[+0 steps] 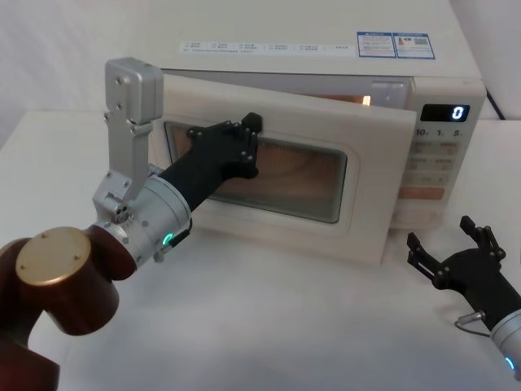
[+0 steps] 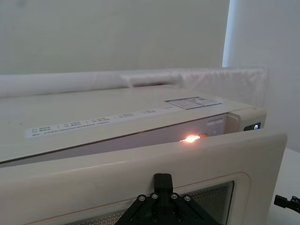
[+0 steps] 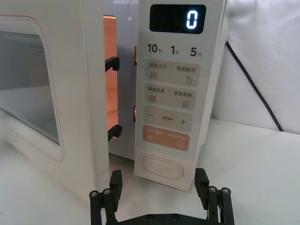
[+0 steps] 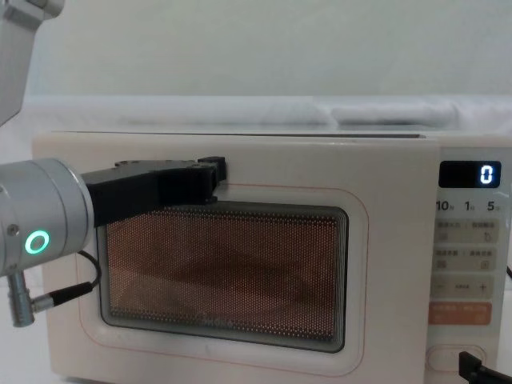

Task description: Press the button to open the microwave door with one hand; close the microwave door with the other hand.

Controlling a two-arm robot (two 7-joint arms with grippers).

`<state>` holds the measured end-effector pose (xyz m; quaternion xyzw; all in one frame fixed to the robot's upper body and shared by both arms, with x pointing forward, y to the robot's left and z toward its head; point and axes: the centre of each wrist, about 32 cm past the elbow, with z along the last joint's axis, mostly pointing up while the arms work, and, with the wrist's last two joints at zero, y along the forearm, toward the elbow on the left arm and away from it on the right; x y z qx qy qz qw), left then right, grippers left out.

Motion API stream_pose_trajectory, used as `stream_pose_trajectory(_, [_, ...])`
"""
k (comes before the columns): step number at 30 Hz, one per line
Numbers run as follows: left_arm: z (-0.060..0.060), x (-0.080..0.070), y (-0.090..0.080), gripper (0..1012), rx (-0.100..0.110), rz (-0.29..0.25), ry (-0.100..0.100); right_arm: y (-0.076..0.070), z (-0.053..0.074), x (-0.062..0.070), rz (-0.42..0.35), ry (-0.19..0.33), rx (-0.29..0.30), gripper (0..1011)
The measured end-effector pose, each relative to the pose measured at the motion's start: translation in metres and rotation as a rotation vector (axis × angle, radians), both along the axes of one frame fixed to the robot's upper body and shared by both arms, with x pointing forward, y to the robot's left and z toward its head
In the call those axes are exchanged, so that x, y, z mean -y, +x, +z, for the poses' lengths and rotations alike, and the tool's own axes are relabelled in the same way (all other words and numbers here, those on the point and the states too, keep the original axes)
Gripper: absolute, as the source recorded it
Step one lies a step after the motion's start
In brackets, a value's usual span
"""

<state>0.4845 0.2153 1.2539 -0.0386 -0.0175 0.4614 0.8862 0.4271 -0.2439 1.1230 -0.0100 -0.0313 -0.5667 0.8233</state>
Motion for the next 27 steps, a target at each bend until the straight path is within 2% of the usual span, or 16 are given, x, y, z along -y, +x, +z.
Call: stream_pose_trajectory(27, [0.002,0.006,0.016,0,-0.004,0.007,0.002,0.0,0.0,0.0,0.0,0.0,0.0,1000])
